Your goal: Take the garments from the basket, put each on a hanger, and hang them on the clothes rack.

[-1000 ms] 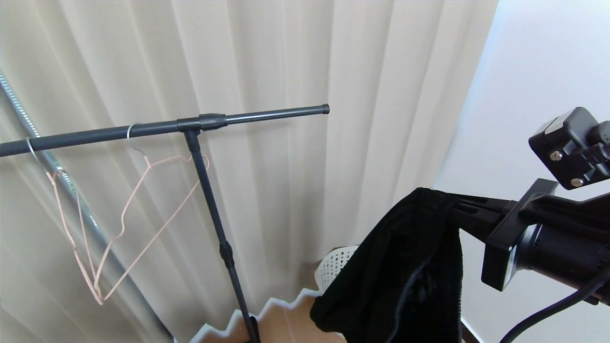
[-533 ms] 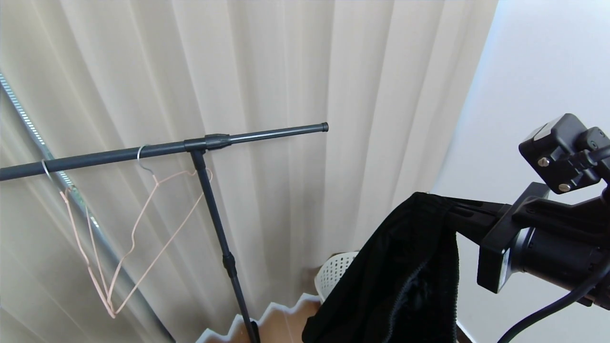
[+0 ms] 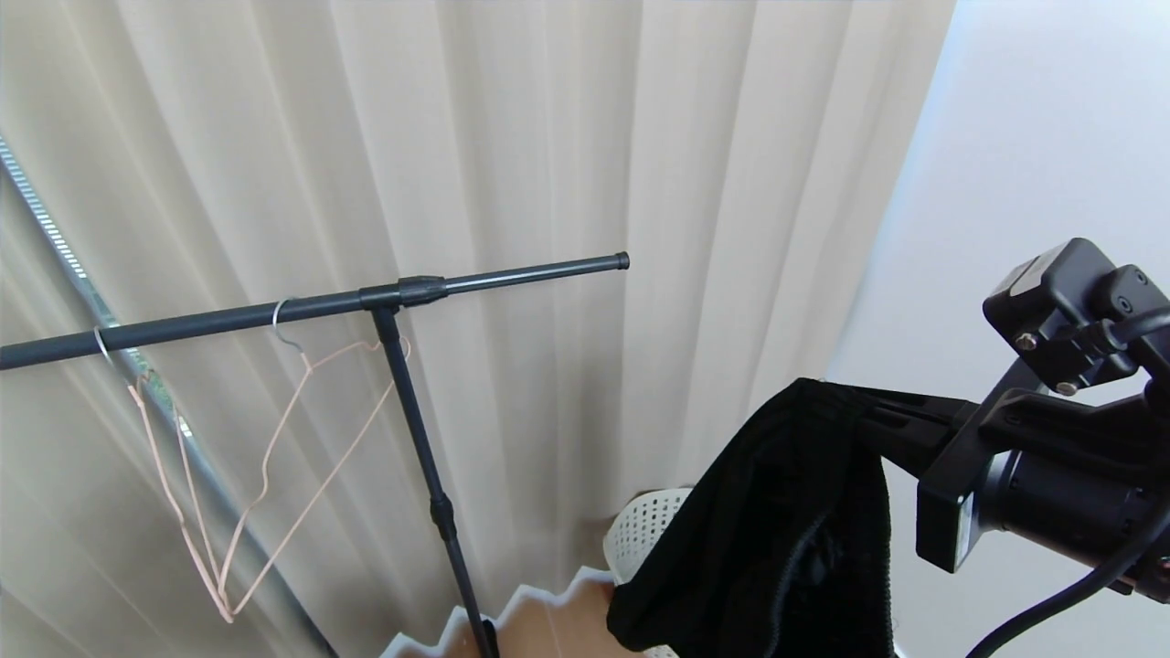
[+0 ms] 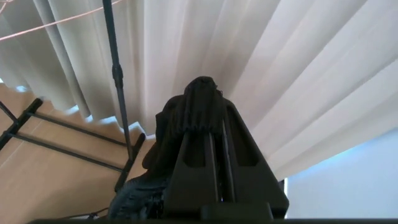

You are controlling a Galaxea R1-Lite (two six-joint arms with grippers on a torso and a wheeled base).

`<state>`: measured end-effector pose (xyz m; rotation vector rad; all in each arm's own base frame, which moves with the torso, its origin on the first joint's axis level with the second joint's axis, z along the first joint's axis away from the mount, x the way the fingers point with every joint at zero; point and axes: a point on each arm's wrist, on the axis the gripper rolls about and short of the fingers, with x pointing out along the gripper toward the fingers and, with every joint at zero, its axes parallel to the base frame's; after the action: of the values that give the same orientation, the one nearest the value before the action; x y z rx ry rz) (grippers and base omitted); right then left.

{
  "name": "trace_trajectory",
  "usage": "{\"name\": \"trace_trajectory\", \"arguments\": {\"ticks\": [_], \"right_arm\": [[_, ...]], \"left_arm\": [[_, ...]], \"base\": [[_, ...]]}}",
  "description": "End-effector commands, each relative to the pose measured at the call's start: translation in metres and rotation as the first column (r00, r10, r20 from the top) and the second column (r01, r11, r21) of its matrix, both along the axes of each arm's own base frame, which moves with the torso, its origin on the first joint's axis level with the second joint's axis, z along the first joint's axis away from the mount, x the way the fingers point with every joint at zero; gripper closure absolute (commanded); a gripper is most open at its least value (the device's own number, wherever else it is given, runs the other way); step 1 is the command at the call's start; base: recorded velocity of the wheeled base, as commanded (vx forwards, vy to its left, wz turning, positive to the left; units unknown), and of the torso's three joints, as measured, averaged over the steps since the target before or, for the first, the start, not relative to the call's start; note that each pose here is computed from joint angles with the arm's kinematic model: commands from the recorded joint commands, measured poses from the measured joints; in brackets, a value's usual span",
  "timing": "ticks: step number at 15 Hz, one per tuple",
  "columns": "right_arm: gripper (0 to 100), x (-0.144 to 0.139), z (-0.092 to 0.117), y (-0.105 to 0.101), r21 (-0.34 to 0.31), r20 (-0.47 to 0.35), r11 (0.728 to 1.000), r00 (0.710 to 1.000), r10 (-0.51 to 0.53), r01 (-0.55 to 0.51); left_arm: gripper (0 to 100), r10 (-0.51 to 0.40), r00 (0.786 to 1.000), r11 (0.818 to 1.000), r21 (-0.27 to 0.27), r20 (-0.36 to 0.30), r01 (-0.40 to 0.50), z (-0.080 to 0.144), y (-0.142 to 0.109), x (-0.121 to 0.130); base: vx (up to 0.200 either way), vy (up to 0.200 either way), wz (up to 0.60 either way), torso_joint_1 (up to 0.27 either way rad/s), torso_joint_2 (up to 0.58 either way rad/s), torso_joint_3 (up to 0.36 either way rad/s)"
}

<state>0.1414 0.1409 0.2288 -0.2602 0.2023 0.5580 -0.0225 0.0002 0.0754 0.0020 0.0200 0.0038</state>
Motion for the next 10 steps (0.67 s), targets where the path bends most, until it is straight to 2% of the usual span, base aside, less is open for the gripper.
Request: {"name": "trace_trajectory", "arguments": {"ticks": [1, 5, 7, 10], "right_arm": [[100, 0.0003, -0.0011, -0.0007, -0.003, -0.002, 1.000, 1.000, -0.004, 0.004], [100, -0.0011, 0.0009, -0.0022, 0.005, 0.005, 1.000, 1.000, -0.002, 0.002], [100, -0.0011, 0.0009, -0.0022, 0.005, 0.005, 1.000, 1.000, -0.004, 0.004], [100, -0.0011, 0.0011, -0.0022, 0.006, 0.006, 1.000, 1.000, -0.004, 0.004]], "left_arm": [[0, 0.001, 1.000, 1.000, -0.002, -0.001, -0.001, 0.0000, 0.0000, 0.0001], [0, 0.001, 1.000, 1.000, 0.000, -0.001, -0.001, 0.0000, 0.0000, 0.0001], [0, 0.001, 1.000, 1.000, 0.001, -0.001, -0.001, 0.0000, 0.0001, 0.0001], [0, 0.002, 1.000, 1.000, 0.000, -0.001, -0.002, 0.0000, 0.0000, 0.0001]], "base": [[0.000, 0.000, 0.60, 0.007, -0.01, -0.002], [0.000, 0.000, 0.60, 0.005, 0.00, 0.002], [0.000, 0.000, 0.00, 0.000, 0.00, 0.000], [-0.200, 0.200, 0.00, 0.004, 0.00, 0.001]]}}
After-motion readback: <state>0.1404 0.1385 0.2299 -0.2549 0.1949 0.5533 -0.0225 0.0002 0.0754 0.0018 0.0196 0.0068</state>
